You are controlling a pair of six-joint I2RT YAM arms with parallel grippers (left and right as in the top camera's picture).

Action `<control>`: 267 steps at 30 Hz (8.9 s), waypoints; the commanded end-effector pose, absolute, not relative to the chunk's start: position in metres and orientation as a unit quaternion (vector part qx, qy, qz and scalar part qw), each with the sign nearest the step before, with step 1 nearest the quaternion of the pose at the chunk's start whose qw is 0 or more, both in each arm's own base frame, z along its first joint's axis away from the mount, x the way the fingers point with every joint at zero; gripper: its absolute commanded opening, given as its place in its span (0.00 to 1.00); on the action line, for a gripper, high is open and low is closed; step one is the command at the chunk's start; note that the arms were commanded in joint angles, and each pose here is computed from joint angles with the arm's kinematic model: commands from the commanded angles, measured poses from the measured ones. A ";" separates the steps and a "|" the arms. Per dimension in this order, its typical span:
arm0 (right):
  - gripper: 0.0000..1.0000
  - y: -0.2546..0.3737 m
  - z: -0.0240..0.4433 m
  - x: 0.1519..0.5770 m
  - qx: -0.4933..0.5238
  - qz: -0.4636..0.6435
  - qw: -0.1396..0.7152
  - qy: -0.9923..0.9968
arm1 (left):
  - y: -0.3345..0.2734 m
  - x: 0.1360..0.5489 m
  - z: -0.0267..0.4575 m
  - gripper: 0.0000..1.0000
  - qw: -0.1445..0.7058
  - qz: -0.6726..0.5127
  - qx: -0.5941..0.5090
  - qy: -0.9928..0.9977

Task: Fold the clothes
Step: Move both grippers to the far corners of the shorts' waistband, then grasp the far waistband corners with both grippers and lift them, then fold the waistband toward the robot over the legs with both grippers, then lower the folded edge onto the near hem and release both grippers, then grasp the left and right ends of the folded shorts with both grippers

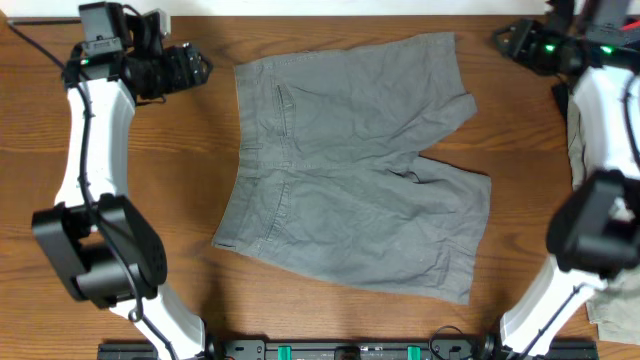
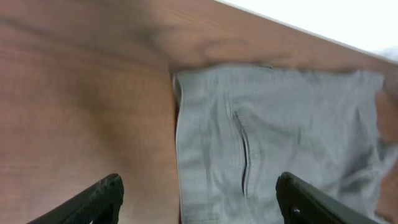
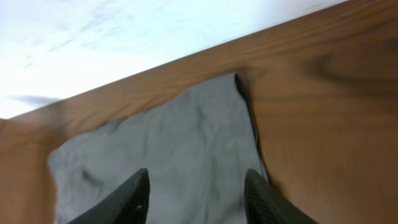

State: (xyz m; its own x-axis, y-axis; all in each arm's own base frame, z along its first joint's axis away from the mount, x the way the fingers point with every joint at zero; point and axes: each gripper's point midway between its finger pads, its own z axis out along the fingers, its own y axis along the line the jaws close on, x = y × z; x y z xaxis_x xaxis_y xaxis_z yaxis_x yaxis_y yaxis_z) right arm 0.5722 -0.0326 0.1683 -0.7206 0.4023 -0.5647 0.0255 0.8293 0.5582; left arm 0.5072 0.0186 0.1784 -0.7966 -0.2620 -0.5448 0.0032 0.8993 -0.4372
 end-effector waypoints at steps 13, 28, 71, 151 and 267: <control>0.46 -0.003 0.031 0.649 0.161 0.389 0.344 0.839 | 0.004 0.566 0.101 0.80 0.318 -0.267 -0.074 0.906; 0.48 0.022 0.000 0.669 0.165 0.377 0.380 0.828 | 0.003 0.561 0.092 0.80 0.301 -0.270 -0.082 0.911; 0.01 0.084 0.143 0.622 0.046 0.520 0.313 0.794 | -0.031 0.605 0.000 0.70 0.314 -0.329 -0.117 0.883; 0.01 0.010 0.180 0.323 -0.044 0.185 -0.042 0.981 | 0.014 0.278 0.102 0.06 -0.136 -0.137 -0.079 0.978; 0.25 -0.001 0.028 0.430 0.163 0.229 0.227 0.933 | 0.016 0.320 0.091 0.67 0.072 -0.220 -0.190 0.954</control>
